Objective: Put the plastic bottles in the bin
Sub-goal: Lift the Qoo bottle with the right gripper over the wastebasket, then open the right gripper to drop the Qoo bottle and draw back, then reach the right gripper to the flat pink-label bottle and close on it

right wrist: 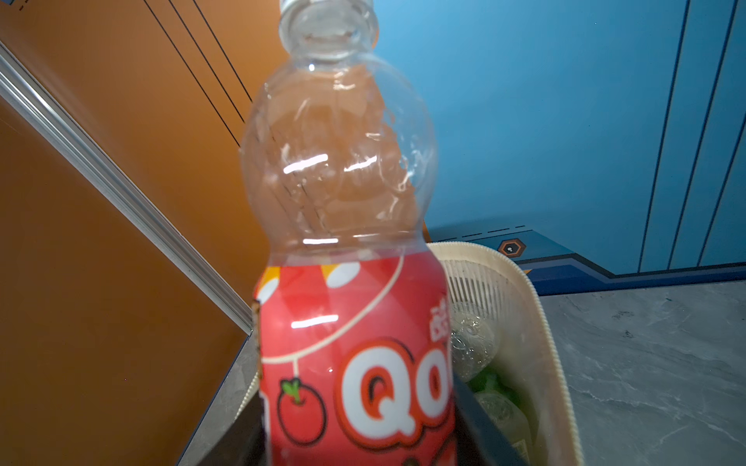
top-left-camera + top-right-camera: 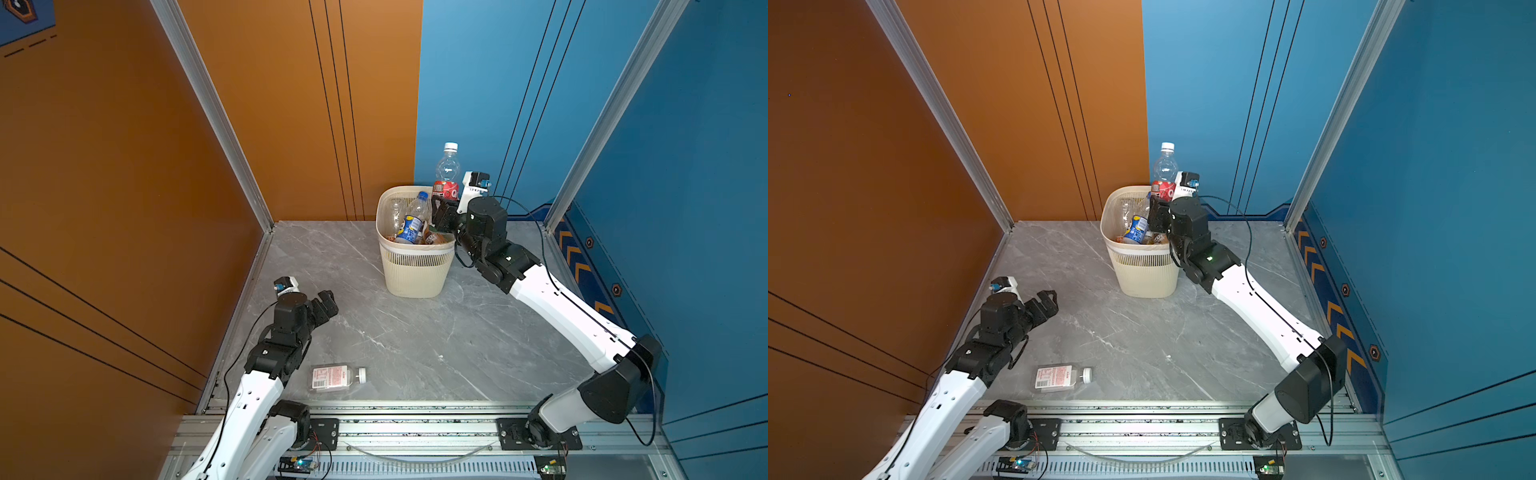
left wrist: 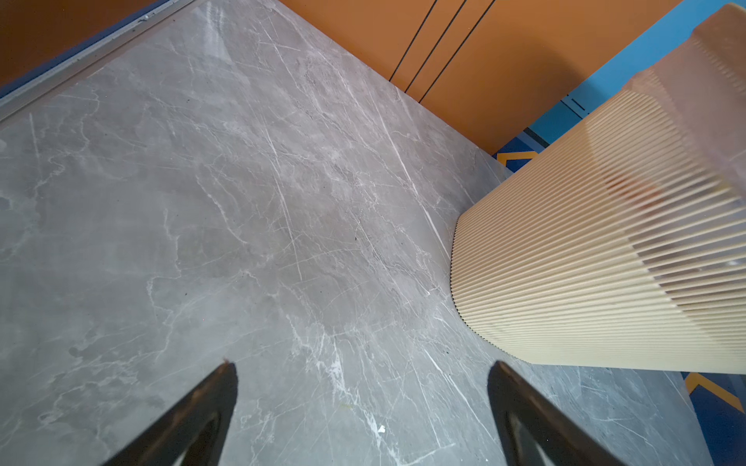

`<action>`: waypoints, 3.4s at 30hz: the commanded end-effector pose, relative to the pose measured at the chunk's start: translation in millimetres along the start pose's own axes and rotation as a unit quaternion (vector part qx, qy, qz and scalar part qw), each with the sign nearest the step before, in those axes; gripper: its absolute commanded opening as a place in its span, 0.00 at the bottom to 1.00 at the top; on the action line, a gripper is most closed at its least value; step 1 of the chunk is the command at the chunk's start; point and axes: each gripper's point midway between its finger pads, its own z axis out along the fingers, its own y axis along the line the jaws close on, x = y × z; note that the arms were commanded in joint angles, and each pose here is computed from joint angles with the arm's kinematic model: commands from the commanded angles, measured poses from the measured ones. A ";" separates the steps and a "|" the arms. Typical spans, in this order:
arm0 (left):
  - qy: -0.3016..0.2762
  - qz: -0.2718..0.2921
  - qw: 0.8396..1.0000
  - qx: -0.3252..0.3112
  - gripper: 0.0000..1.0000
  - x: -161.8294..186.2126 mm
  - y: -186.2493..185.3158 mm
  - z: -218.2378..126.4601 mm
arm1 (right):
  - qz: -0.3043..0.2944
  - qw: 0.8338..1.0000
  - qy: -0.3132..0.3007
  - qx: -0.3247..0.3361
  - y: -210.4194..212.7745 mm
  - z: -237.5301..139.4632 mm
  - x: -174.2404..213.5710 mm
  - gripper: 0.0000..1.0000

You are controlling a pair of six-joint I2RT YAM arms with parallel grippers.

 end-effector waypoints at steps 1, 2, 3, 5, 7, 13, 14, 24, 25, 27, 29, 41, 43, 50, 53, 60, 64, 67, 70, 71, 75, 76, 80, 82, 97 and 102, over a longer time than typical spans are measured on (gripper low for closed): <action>0.016 -0.003 1.000 -0.003 0.98 7.4 5.7 0.1 | 0.008 1.000 -0.020 -0.014 4.1 10.2 -15.2 0.54; 0.016 -0.004 1.000 -0.004 0.97 7.3 6.3 -0.2 | 0.010 1.000 -0.017 -0.013 2.2 14.3 -13.2 0.54; 0.015 -0.003 1.000 -0.004 0.98 7.4 6.7 -0.6 | 0.011 1.000 -0.015 -0.012 0.8 17.4 -10.9 0.54; 0.015 -0.005 1.000 -0.006 0.98 8.3 9.2 -0.5 | 0.014 1.000 -0.012 -0.007 -3.1 23.7 -6.9 0.54; 0.016 -0.008 1.000 -0.006 0.98 9.5 10.0 -0.3 | 0.016 1.000 -0.008 -0.002 -7.0 29.1 -2.9 0.55; 0.027 -0.010 0.999 -0.017 0.98 12.0 14.6 1.0 | 0.024 0.999 -0.019 0.021 -18.5 25.1 -12.2 1.00; 0.028 -0.010 0.999 -0.018 0.98 12.0 14.6 1.1 | 0.022 0.999 -0.024 0.020 -18.4 21.0 -18.0 1.00; 0.039 -0.016 0.999 -0.011 0.98 11.8 9.9 1.0 | 0.017 0.999 -0.037 0.013 -36.2 -57.6 -33.0 1.00; 0.042 -0.017 0.999 -0.011 0.98 12.2 9.3 0.8 | 0.020 0.999 -0.030 0.020 -44.9 -68.2 -22.2 1.00; 0.047 -0.018 0.999 -0.013 0.97 13.0 9.5 -0.3 | 0.027 0.999 -0.007 0.030 -63.1 -84.4 9.3 0.99; 0.052 -0.023 0.998 -0.014 0.97 14.4 9.5 -1.7 | 0.032 0.999 0.024 0.037 -81.8 -97.4 47.5 1.00; 0.066 -0.024 0.997 -0.023 0.98 21.9 14.6 -2.9 | -0.050 0.975 0.212 -0.041 -70.1 -130.5 185.7 1.00; 0.064 -0.024 0.997 -0.022 0.98 21.9 14.6 -3.3 | -0.074 0.964 0.241 -0.083 -46.6 -134.1 210.5 1.00; 0.066 -0.015 0.998 -0.010 0.98 20.3 10.3 -5.8 | -0.186 0.890 0.323 -0.262 61.0 -155.6 309.7 1.00; 0.061 -0.012 0.998 -0.004 0.98 18.9 9.2 -8.3 | -0.214 0.853 0.343 -0.330 101.4 -168.5 346.3 0.99; 0.049 -0.013 0.999 0.003 0.98 15.7 11.5 -15.7 | -0.275 0.783 0.382 -0.406 161.6 -185.6 416.0 0.99; 0.044 -0.015 0.999 0.004 0.98 13.5 13.5 -19.2 | -0.286 0.774 0.386 -0.413 171.5 -182.5 433.5 1.00; 0.041 -0.016 0.999 0.003 0.98 11.6 15.1 -20.9 | -0.306 0.762 0.395 -0.412 172.1 -181.5 445.5 1.00; 0.040 -0.020 0.999 0.001 0.98 10.7 16.9 -20.8 | -0.323 0.752 0.402 -0.411 171.1 -180.2 455.9 1.00; 0.040 -0.020 0.999 0.001 0.98 10.7 17.1 -20.6 | -0.327 0.749 0.404 -0.412 171.4 -180.1 458.7 1.00; 0.040 -0.023 0.999 0.003 0.98 10.1 16.8 -20.2 | -0.340 0.734 0.415 -0.416 172.9 -180.8 470.1 1.00; 0.041 -0.024 0.999 0.003 0.98 10.3 17.4 -19.8 | -0.341 0.732 0.416 -0.418 173.9 -180.9 472.4 1.00; 0.040 -0.024 0.999 0.003 0.98 9.4 17.7 -20.2 | -0.344 0.724 0.427 -0.418 174.1 -179.7 483.3 1.00; 0.040 -0.025 0.999 0.002 0.98 9.3 18.4 -19.9 | -0.346 0.723 0.430 -0.415 173.8 -177.4 488.7 1.00; 0.043 -0.028 0.999 -0.003 0.98 11.5 22.8 -18.2 | -0.341 0.738 0.447 -0.374 165.5 -149.8 515.8 0.91; 0.044 -0.030 0.999 -0.003 0.97 12.4 24.6 -17.4 | -0.329 0.747 0.448 -0.364 162.6 -142.7 514.2 0.78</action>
